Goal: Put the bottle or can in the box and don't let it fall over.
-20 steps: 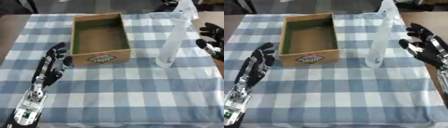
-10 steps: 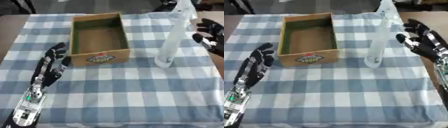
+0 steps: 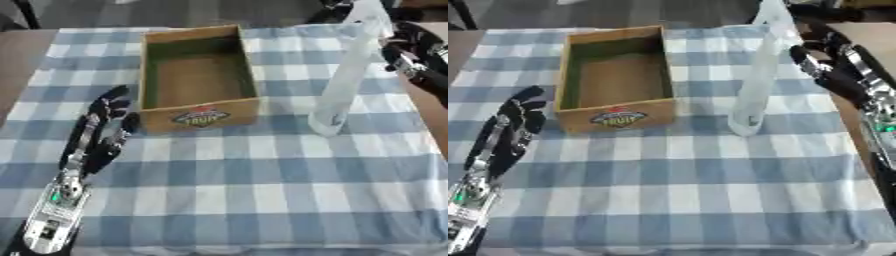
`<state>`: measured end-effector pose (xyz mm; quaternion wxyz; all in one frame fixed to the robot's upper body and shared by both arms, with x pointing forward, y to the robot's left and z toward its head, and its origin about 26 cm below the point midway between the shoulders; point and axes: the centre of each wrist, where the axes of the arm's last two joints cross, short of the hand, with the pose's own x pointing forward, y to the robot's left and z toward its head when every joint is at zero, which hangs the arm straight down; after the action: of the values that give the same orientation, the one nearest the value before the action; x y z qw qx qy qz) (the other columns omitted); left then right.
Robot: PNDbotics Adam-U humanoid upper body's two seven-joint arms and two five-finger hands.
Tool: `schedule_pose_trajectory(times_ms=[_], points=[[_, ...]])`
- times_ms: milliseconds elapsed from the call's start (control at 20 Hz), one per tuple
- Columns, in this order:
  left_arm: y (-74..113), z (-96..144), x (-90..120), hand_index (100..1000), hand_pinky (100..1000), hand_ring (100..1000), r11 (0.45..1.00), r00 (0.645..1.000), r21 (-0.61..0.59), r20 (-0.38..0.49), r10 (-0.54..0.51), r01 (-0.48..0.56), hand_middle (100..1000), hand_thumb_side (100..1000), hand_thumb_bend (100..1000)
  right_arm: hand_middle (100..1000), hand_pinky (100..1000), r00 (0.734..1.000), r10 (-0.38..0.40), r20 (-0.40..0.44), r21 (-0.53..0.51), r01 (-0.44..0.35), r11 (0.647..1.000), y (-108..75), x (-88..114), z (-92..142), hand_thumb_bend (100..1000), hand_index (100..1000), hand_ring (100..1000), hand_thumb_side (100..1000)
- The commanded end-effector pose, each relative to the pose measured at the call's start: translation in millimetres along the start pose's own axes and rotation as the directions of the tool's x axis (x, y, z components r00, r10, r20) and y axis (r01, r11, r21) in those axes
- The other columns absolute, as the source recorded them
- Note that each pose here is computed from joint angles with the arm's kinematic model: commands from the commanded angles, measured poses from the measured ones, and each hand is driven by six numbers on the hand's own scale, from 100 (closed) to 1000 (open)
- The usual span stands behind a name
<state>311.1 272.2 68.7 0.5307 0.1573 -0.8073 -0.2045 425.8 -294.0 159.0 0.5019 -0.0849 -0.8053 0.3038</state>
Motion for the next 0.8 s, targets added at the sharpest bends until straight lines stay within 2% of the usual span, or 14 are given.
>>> schedule_pose_trajectory(times_ms=[50, 800], points=[[3.8, -5, 8, 943, 836, 830, 1.0, 0.999, 0.002, 0.034, 0.0, 0.0, 864, 866, 600, 887, 686, 0.999, 0.022, 0.025, -0.003, -0.022, 1.0, -6.4, 9, -8, 389, 1000, 918, 651], [2.1, -7, 10, 944, 837, 830, 1.0, 0.999, -0.01, 0.046, 0.005, -0.005, 865, 868, 595, 885, 685, 0.999, 0.025, 0.031, 0.026, -0.026, 0.999, 3.1, 11, -22, 391, 1000, 917, 655]])
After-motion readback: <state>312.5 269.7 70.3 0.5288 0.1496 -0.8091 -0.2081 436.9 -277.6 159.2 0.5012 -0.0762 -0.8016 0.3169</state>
